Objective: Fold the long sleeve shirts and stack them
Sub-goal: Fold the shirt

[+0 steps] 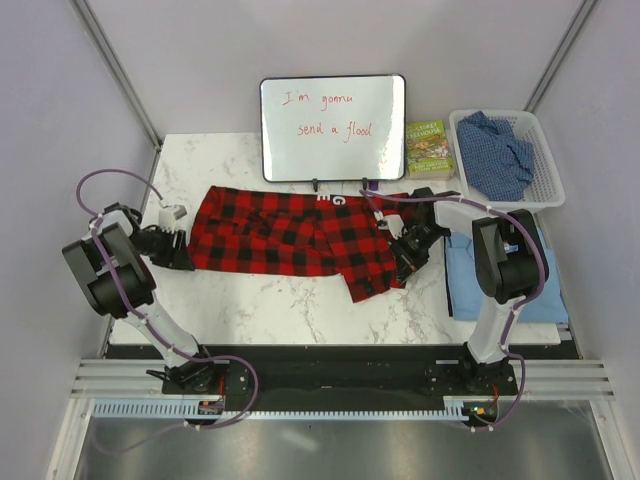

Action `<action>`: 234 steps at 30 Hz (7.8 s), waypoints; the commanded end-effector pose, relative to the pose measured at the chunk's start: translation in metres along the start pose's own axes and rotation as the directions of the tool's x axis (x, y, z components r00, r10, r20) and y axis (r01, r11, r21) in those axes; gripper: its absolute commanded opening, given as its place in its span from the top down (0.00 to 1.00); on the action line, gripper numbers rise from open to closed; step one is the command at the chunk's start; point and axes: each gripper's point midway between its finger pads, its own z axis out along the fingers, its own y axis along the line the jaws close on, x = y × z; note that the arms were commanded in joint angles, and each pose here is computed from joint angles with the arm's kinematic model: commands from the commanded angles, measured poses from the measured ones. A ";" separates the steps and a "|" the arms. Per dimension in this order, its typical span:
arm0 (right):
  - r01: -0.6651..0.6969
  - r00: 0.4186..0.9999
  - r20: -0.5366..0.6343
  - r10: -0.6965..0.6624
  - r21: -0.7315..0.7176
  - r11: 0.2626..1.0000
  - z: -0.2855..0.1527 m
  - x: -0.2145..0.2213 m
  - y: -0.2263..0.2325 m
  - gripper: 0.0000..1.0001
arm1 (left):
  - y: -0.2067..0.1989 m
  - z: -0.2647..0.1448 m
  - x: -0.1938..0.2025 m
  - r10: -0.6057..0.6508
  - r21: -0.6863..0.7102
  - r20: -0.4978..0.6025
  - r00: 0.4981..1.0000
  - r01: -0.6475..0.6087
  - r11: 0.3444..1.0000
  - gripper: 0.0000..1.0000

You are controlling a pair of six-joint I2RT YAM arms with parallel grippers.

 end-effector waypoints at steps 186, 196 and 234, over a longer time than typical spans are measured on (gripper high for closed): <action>-0.113 0.806 0.585 0.093 -0.002 0.994 -0.153 -0.140 -0.037 0.15 | -0.446 0.223 -0.051 0.939 -0.124 0.202 0.277 -0.944 0.305 0.62; -0.113 0.805 0.584 0.104 -0.022 0.993 -0.151 -0.141 -0.038 0.14 | -0.454 0.197 -0.058 0.936 -0.126 0.242 0.257 -0.948 0.293 0.90; -0.090 0.813 0.576 0.090 -0.029 0.996 -0.154 -0.141 -0.034 0.03 | -0.417 0.218 -0.027 0.927 0.099 0.151 0.343 -0.938 0.331 0.64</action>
